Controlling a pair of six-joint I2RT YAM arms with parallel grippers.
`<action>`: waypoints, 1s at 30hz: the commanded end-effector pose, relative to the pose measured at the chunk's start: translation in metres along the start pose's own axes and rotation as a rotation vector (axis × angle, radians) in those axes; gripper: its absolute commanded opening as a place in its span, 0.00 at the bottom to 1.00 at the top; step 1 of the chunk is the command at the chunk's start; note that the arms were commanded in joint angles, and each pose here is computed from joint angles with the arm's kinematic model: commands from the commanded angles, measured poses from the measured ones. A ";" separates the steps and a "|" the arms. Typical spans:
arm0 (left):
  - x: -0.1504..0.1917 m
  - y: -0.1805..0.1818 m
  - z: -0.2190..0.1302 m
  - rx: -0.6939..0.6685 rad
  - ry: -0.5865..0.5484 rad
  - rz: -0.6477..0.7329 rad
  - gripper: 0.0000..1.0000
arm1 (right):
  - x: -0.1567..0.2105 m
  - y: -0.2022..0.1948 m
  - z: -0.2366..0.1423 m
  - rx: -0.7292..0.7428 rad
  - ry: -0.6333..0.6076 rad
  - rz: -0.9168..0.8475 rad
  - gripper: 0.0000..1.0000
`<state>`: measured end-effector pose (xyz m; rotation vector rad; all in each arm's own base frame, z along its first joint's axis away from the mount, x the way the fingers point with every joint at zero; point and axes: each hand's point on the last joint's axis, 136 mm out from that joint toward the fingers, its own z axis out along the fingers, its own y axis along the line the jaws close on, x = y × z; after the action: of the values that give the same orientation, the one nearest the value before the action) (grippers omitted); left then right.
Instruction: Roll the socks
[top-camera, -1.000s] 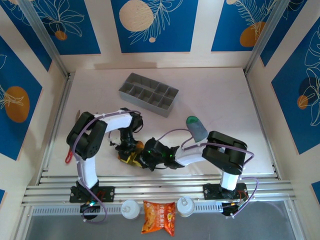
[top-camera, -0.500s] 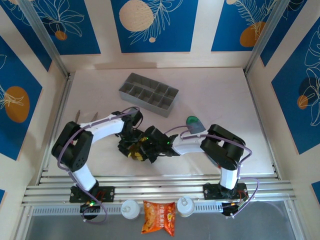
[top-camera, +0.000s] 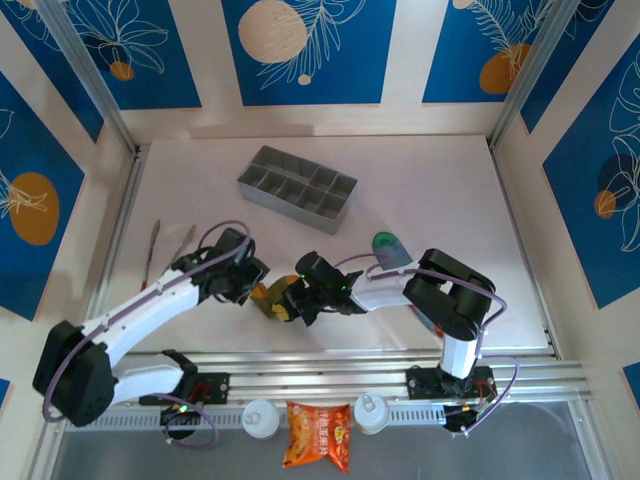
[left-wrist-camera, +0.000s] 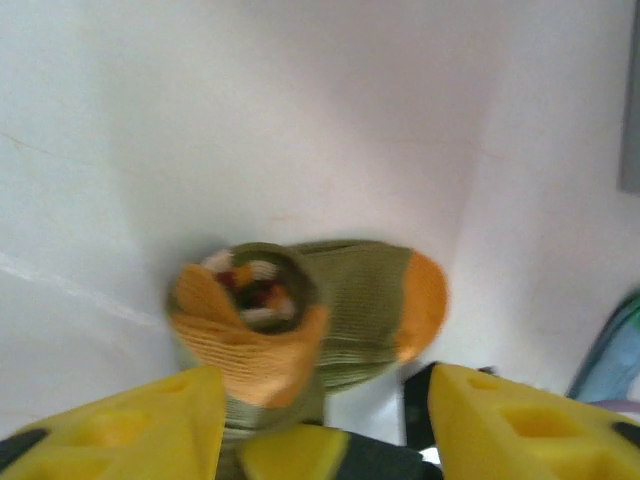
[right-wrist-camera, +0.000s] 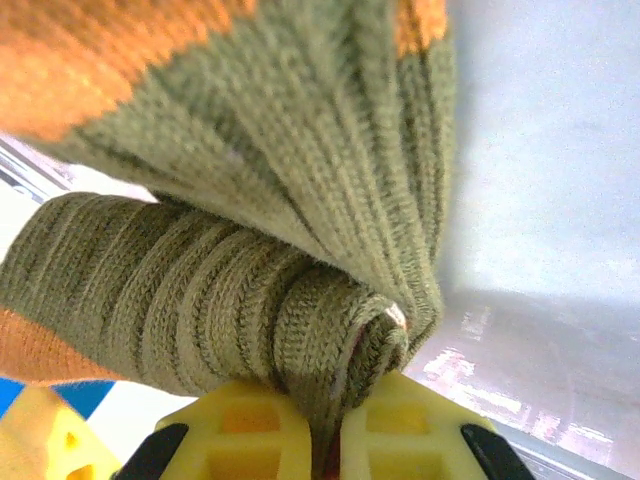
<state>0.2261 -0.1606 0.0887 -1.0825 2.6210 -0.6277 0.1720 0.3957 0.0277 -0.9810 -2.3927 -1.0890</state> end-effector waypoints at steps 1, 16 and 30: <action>-0.001 0.005 0.008 0.048 -0.026 0.029 0.48 | -0.058 -0.154 -0.012 0.451 -0.197 0.354 0.00; 0.031 0.029 0.041 0.026 0.066 0.073 0.48 | -0.064 -0.154 -0.015 0.450 -0.195 0.382 0.00; 0.057 0.063 0.060 -0.088 0.150 0.113 0.52 | -0.069 -0.168 -0.017 0.491 -0.201 0.395 0.00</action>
<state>0.2040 -0.1813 0.0294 -0.9388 2.6867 -0.6610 0.1720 0.3929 0.0323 -0.9517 -2.3340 -1.1021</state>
